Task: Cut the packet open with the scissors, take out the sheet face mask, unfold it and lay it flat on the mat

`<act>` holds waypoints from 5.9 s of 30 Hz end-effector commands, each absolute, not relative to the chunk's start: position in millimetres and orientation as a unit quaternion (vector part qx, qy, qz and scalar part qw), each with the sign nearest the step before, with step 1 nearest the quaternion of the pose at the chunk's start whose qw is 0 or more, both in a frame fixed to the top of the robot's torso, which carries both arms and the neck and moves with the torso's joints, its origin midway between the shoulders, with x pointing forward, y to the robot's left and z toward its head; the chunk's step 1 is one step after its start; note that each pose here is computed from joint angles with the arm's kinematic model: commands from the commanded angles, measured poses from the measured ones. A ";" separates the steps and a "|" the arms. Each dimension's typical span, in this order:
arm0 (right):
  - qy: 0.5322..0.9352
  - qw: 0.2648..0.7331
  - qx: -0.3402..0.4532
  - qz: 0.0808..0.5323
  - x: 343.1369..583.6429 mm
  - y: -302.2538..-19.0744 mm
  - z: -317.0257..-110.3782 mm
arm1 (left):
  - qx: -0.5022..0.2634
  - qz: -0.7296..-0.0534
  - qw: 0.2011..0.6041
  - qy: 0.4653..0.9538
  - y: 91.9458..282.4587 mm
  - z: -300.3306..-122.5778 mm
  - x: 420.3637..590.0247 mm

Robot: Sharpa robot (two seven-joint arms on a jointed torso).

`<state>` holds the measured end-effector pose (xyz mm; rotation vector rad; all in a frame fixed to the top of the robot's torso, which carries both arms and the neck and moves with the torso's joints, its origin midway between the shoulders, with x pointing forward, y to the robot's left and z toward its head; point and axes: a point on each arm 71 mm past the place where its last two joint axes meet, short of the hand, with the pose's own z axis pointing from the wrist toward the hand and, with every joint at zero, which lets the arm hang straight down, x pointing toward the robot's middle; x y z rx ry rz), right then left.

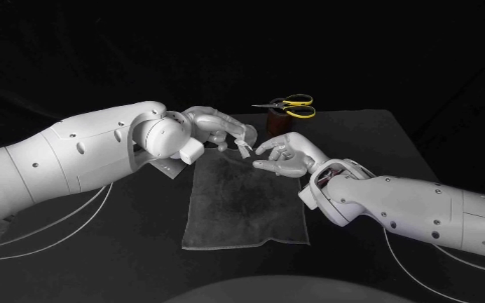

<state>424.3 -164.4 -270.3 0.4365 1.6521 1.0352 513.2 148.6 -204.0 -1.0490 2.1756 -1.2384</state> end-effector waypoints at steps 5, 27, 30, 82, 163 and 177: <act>0.677 0.570 0.186 0.426 428.6 -154.6 -267.9 | -0.383 -0.447 0.212 0.780 148.0 -203.3 513.0; 0.671 0.573 0.196 0.428 440.0 -137.2 -269.1 | -0.379 -0.449 0.208 0.782 143.6 -203.1 511.6; 0.666 0.577 0.199 0.429 441.2 -137.3 -268.2 | -0.379 -0.449 0.208 0.782 143.5 -203.1 511.4; 0.690 0.584 0.143 0.404 441.9 -164.6 -268.9 | -0.420 -0.431 0.244 0.761 160.4 -203.9 520.4; 0.782 0.215 0.147 0.567 430.6 -165.3 -251.7 | -0.049 -0.534 0.062 0.842 156.2 -193.9 472.6; 0.773 0.228 0.148 0.574 431.7 -158.5 -251.9 | -0.052 -0.536 0.069 0.839 156.3 -193.3 473.1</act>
